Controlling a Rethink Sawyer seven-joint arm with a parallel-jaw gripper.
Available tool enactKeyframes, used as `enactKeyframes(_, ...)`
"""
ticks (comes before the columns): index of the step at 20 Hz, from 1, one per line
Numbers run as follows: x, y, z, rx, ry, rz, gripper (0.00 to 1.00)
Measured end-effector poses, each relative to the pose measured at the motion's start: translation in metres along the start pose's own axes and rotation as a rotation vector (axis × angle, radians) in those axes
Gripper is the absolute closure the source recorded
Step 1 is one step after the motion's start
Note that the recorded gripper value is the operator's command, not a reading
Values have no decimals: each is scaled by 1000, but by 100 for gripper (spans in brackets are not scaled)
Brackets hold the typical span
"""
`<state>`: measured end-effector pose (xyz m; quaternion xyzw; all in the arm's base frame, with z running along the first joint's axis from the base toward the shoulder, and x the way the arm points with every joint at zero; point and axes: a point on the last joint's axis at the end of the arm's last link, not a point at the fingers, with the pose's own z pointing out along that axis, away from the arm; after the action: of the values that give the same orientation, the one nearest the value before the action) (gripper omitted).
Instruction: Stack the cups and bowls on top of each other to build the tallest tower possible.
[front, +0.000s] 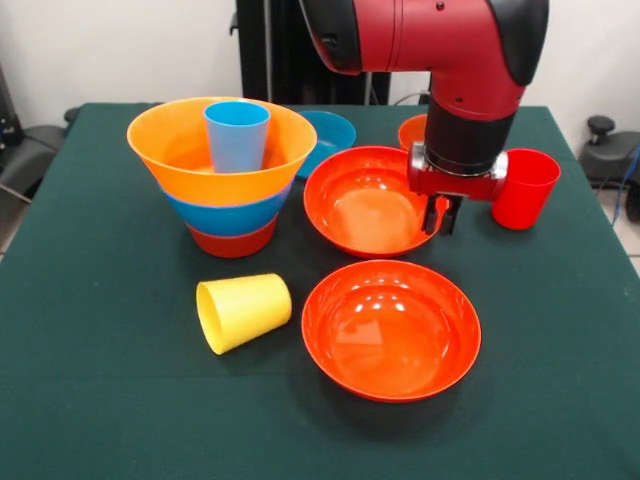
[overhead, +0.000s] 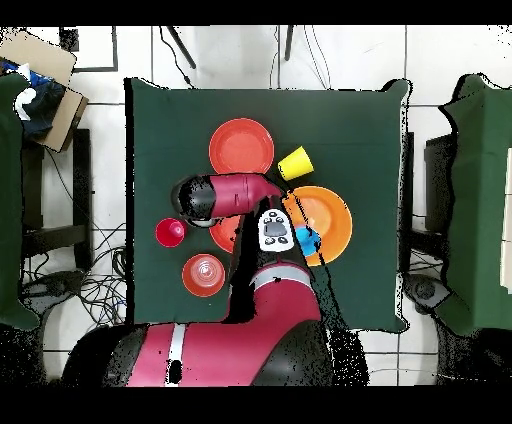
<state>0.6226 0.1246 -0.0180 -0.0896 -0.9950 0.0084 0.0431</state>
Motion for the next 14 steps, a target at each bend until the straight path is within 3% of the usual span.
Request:
enactKeyframes(5,0,-2,-6,5,-3,12,100)
enactKeyframes(14,2,-1,-51,-2,-35,38,100)
